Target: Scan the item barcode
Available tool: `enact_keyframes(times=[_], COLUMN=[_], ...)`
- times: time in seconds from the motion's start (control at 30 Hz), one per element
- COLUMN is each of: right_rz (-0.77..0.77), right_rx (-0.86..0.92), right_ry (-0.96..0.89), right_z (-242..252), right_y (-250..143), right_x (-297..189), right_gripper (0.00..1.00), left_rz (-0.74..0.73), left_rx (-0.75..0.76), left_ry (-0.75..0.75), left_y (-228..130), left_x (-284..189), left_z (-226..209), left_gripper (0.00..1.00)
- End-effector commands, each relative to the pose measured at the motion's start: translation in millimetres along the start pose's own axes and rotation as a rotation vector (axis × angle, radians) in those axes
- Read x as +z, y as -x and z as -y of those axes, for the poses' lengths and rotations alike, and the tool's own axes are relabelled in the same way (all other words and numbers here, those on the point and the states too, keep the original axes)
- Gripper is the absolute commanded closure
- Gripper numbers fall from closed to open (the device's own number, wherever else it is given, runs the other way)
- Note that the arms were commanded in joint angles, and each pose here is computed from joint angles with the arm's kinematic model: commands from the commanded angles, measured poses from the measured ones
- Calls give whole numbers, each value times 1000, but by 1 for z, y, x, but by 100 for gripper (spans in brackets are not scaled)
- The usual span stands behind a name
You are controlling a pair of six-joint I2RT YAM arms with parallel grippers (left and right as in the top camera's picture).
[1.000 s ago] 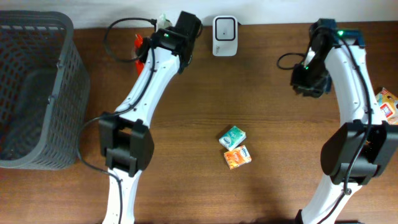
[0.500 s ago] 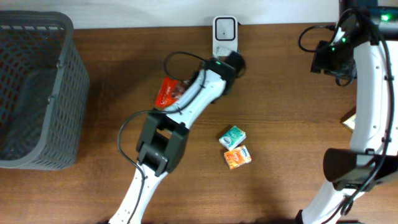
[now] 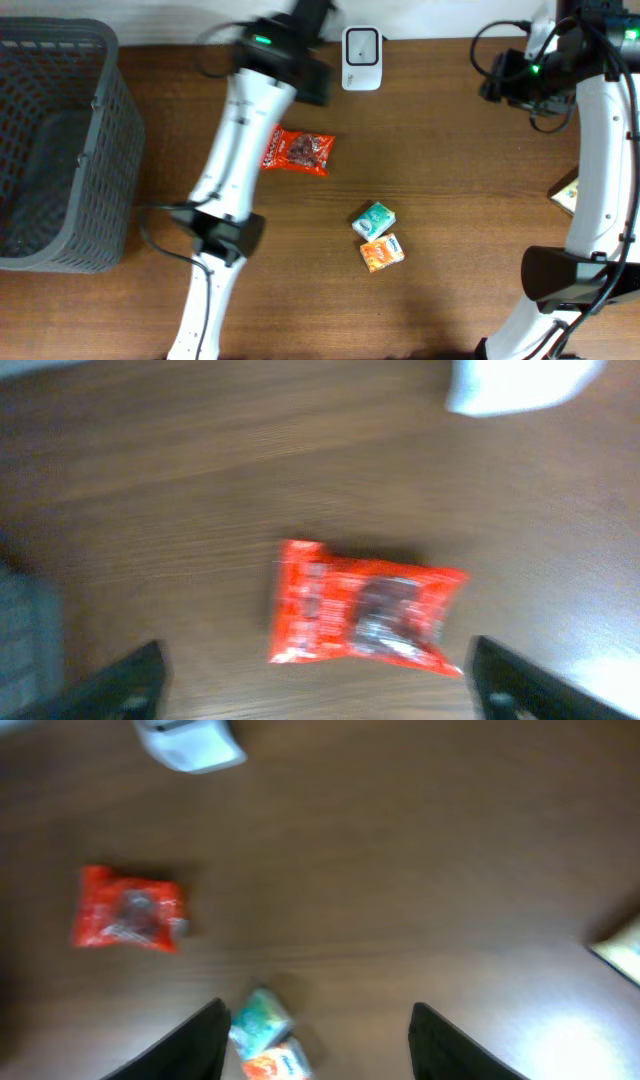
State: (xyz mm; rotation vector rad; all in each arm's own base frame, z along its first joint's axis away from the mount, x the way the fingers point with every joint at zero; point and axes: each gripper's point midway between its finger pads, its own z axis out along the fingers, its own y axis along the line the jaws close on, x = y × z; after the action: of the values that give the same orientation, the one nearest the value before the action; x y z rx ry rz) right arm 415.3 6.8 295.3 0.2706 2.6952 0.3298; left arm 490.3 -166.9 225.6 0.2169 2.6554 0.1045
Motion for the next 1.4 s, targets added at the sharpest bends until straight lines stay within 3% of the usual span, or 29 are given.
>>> enact_keyframes(times=[0.0,0.07,0.2,0.47,0.67,0.77,0.93,1.03,1.07,1.17,1.37], right_rz=[-34,-42,-68,-206,-271,-278,-332,-325,-325,-358,-392], right_rx=[-123,-204,-351,-296,-324,-348,-345,-354,-352,-337,-312], right_ry=[226,269,311,217,233,233,194,-18,-78,-254,-385], right_z=[-71,-107,-176,-218,-234,-243,-231,-189,-176,-128,-75], right_y=[-4,-6,-25,-82,-114,-125,-142,-141,-139,-133,-112], right_x=[25,54,130,258,291,300,318,323,322,311,271], right_gripper=[54,64,66,79,81,77,77,78,82,87,86], left_rz=[-55,-69,-89,-117,-122,-122,-122,-122,-122,-122,-122], left_rx=[-103,-141,-196,-222,-221,-221,-221,-221,-221,-221,-221], left_ry=[44,52,23,38,39,39,39,39,39,39,39], left_y=[-6,-7,-10,-16,-17,-17,-17,-17,-17,-17,-17], left_x=[10,14,20,27,28,28,28,28,28,28,28], left_z=[-61,-81,-101,-116,-116,-116,-116,-116,-116,-116,-116], left_gripper=[1,1,0,1,1,1,1,1,1,1,1])
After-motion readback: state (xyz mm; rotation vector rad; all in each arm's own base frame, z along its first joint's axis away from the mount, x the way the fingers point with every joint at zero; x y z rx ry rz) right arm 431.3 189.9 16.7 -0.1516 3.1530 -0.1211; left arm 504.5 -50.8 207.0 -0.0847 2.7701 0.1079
